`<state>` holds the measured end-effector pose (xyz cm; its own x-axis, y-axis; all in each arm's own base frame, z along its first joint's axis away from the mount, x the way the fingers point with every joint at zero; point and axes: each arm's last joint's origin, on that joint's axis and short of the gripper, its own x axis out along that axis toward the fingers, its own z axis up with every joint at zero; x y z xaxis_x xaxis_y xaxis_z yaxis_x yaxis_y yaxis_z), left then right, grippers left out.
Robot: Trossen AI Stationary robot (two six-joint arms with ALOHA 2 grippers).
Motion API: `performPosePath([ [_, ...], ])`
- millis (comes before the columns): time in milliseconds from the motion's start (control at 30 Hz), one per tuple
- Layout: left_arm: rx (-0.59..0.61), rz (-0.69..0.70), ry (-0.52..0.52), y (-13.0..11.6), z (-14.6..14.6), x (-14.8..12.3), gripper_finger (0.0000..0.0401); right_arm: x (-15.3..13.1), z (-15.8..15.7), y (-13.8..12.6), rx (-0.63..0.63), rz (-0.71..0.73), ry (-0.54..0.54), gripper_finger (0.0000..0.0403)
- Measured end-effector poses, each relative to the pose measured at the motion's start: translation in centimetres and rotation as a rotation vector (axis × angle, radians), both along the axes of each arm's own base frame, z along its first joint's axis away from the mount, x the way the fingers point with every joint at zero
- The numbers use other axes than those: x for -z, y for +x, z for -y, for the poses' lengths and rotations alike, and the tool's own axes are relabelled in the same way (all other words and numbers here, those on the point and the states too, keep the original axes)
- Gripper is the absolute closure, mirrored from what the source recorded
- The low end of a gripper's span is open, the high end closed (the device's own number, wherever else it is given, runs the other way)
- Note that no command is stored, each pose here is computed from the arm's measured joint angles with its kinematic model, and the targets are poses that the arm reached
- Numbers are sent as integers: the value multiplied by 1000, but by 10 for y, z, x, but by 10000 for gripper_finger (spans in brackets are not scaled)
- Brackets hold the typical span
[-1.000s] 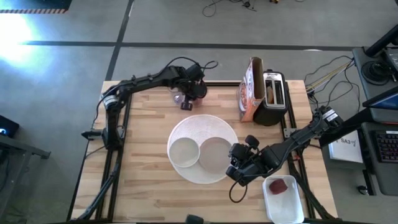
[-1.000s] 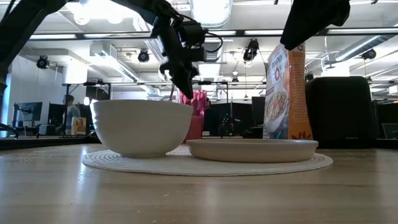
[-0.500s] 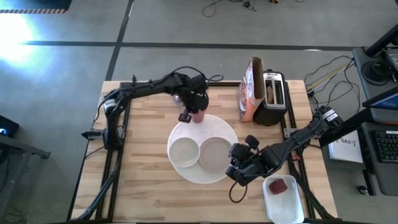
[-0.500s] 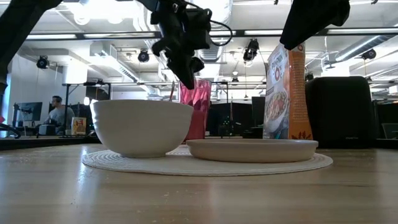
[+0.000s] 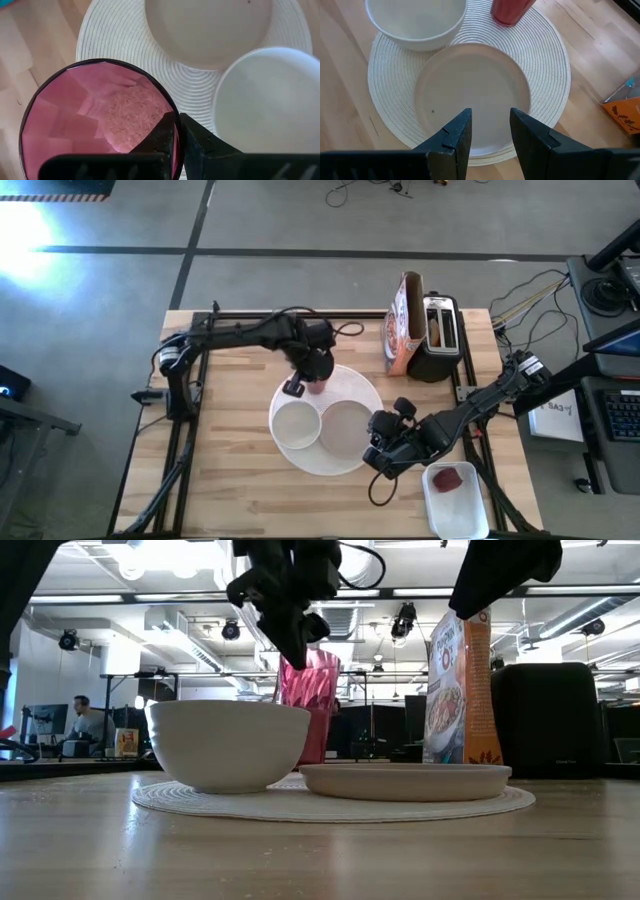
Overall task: Arrange a breakfast setting
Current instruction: Put the red cup to the top left of the white bowl on the white table mat
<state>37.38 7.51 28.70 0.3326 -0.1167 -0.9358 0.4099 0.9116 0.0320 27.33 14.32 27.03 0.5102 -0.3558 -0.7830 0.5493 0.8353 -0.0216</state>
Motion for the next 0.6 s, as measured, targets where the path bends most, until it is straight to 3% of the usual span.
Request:
performPosePath([
  [233,15,5,71,4,12,5,401,-1,-1,1,0,15,9,280],
  [600,-11,23,75,6,12,17,401,-1,-1,2,0,20,12,280],
])
